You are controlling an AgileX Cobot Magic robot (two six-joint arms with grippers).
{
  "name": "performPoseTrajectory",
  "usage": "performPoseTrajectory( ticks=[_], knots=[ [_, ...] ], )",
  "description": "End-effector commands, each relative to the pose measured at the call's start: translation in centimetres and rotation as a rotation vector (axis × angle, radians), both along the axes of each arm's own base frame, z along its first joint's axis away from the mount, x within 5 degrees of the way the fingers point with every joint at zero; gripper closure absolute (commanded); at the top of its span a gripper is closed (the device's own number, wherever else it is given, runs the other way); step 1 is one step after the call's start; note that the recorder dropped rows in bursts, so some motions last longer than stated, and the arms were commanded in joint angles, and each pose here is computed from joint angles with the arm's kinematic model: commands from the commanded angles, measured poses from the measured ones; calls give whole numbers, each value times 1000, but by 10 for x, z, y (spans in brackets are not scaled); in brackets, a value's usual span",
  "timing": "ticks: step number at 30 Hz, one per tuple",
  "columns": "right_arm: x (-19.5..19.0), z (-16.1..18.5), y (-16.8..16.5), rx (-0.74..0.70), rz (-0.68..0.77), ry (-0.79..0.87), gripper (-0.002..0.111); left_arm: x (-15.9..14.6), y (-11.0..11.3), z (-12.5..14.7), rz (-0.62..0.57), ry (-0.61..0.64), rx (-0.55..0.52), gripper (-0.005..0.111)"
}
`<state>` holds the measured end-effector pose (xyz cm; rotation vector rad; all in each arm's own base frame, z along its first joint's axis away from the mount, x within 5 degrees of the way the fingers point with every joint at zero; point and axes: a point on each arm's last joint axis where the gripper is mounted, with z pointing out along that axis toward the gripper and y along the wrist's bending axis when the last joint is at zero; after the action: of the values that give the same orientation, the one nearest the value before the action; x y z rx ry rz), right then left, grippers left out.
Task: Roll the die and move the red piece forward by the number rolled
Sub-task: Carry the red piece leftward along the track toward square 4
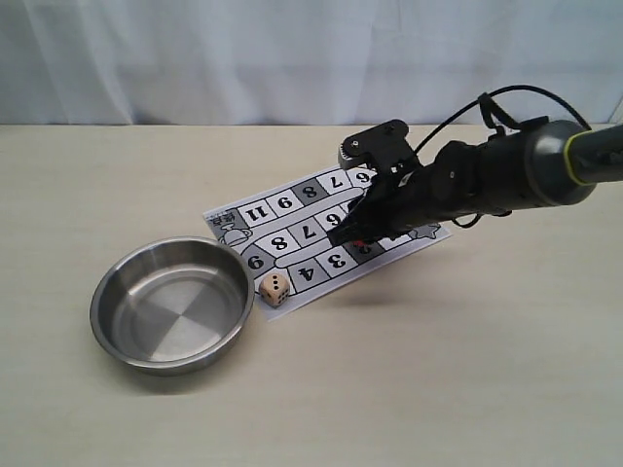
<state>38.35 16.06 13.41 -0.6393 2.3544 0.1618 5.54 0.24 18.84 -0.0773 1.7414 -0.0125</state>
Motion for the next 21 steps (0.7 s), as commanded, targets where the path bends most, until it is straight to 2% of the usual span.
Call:
performPoseTrajectory(
  ticks=[1, 10, 15, 21],
  knots=[
    [2, -20, -1, -35, 16, 24, 104, 0, 0, 3, -1, -17, 2, 107],
    [0, 8, -1, -5, 14, -24, 104, 0, 0, 3, -1, -17, 2, 107],
    [-6, 10, 4, -10, 40, 20, 104, 0, 0, 3, -1, -17, 2, 107],
    [-17, 10, 29, -32, 136, 0, 104, 0, 0, 3, -1, -17, 0, 107]
  ],
)
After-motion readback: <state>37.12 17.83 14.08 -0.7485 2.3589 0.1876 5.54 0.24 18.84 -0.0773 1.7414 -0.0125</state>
